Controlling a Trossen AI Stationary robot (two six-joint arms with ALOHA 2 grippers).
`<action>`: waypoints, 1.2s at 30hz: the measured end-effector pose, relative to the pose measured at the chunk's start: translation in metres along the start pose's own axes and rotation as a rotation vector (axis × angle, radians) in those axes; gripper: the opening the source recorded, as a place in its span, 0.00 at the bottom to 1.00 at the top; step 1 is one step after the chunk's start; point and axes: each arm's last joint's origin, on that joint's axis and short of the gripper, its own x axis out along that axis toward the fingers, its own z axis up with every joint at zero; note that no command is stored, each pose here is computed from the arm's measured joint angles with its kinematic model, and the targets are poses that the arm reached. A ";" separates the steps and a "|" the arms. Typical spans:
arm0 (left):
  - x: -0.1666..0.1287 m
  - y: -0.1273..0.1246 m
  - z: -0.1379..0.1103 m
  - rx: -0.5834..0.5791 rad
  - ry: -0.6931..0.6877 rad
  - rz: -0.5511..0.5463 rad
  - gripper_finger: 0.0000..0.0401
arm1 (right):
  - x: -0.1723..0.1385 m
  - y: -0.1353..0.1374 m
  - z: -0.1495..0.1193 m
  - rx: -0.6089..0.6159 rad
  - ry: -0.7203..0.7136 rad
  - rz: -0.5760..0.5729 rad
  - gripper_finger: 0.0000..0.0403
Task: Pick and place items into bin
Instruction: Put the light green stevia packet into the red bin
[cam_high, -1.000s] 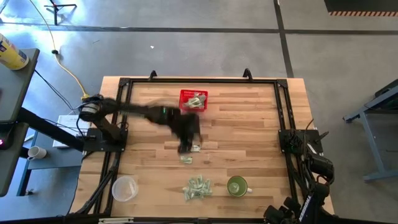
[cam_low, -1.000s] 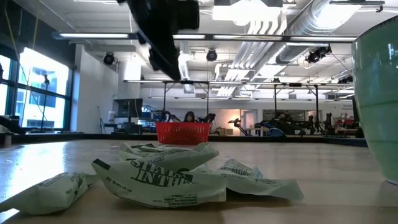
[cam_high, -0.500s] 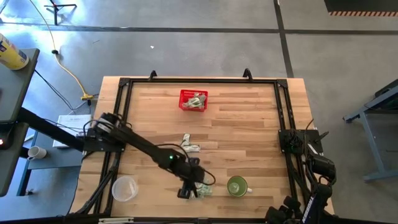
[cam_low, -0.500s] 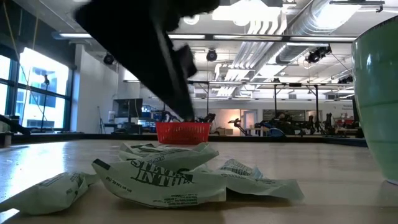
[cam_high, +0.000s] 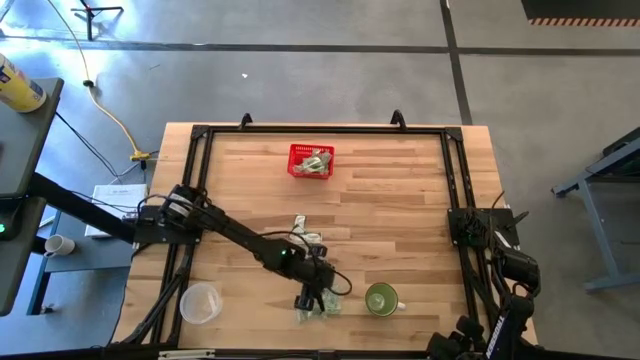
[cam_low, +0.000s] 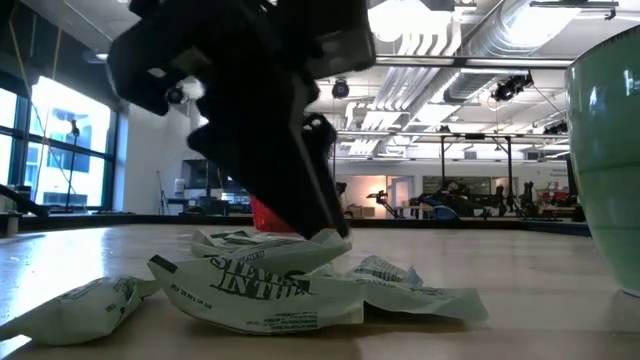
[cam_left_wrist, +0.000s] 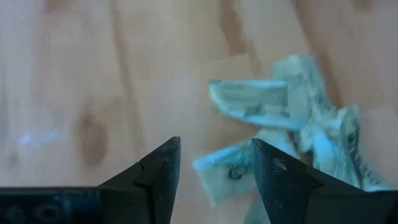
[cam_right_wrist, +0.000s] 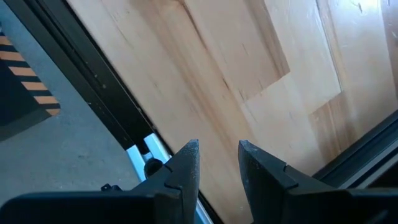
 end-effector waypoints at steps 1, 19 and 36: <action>0.003 0.001 0.000 0.004 -0.002 -0.026 0.56 | 0.000 0.000 0.000 0.000 -0.001 0.000 0.26; -0.033 0.012 0.022 -0.006 0.105 -0.107 0.10 | -0.049 -0.007 0.014 0.002 -0.059 0.126 0.26; -0.176 0.085 0.050 -0.123 0.192 0.445 0.06 | -0.129 -0.126 0.094 -0.042 -0.388 0.239 0.26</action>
